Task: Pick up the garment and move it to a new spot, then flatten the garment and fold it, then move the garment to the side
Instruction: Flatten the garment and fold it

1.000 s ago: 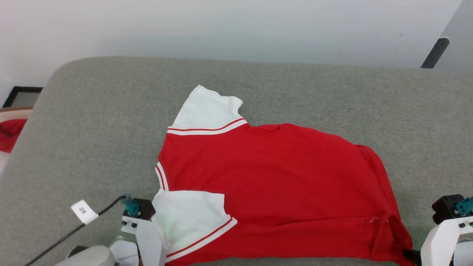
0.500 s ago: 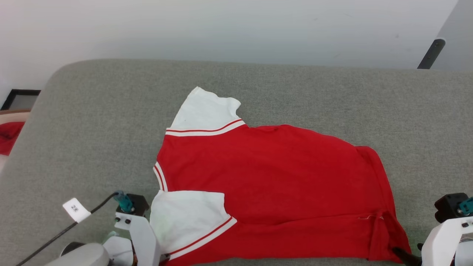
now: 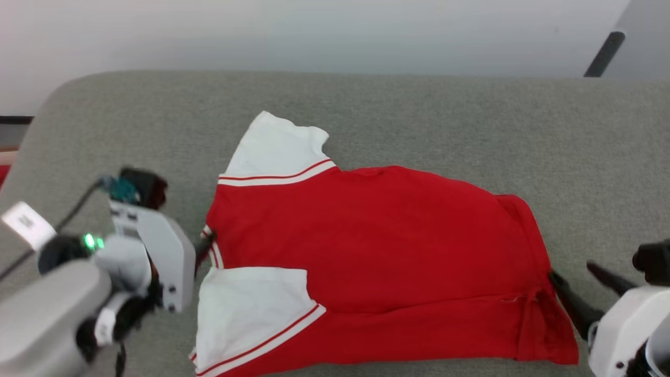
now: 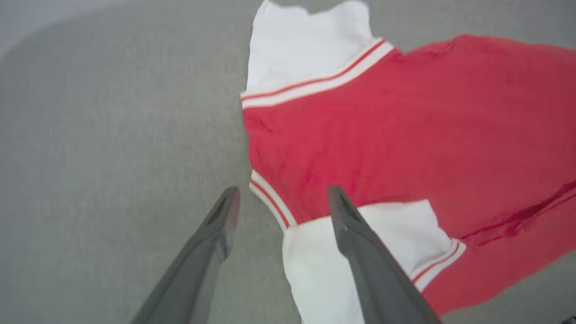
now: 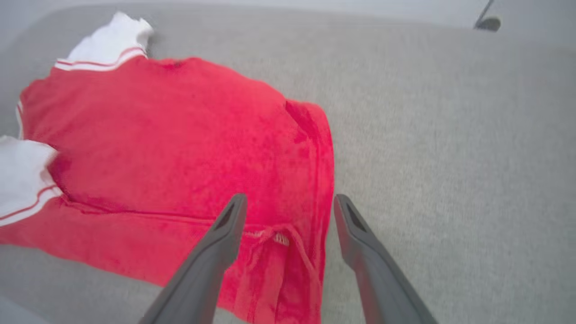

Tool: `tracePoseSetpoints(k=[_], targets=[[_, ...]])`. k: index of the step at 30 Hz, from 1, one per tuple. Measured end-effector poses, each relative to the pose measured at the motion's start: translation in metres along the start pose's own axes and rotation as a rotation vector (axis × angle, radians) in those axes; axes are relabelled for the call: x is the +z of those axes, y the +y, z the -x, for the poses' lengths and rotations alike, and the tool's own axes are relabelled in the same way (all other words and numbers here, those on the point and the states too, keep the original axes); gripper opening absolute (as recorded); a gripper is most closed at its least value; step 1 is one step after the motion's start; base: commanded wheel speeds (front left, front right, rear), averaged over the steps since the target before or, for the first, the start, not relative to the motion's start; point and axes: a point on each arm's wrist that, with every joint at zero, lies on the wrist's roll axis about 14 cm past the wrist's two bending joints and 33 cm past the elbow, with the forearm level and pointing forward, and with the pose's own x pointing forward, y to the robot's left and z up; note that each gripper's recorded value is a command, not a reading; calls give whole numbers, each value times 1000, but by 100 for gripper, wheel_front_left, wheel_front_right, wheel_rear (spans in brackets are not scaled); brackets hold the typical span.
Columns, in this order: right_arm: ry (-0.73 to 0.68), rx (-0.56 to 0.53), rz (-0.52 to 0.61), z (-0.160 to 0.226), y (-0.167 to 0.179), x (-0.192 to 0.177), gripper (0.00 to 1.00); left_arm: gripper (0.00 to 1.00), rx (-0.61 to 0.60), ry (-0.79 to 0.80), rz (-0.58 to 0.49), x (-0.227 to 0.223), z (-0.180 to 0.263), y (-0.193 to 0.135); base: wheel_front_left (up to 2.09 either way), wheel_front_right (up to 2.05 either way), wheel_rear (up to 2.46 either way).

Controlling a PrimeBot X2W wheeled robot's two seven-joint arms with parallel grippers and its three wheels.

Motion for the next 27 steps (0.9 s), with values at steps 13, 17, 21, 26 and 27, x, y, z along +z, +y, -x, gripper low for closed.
tracePoseSetpoints(k=[13,17,21,26,27], targets=[[-418,-32,84,-8,-5,57,100,100,-18,-204,-115,102,-51,8,0,0,0],[-445,-44,57,-14,-9,57,100,100,-25,-162,-124,112,-77,11,0,0,0],[-436,-57,37,-22,-15,52,100,100,-53,-110,-151,120,-102,9,0,0,0],[-400,-77,9,-31,-23,38,100,100,-54,-4,-169,116,-136,15,0,0,0],[-396,-82,5,-33,-25,36,100,100,-55,18,-164,115,-142,16,0,0,0]])
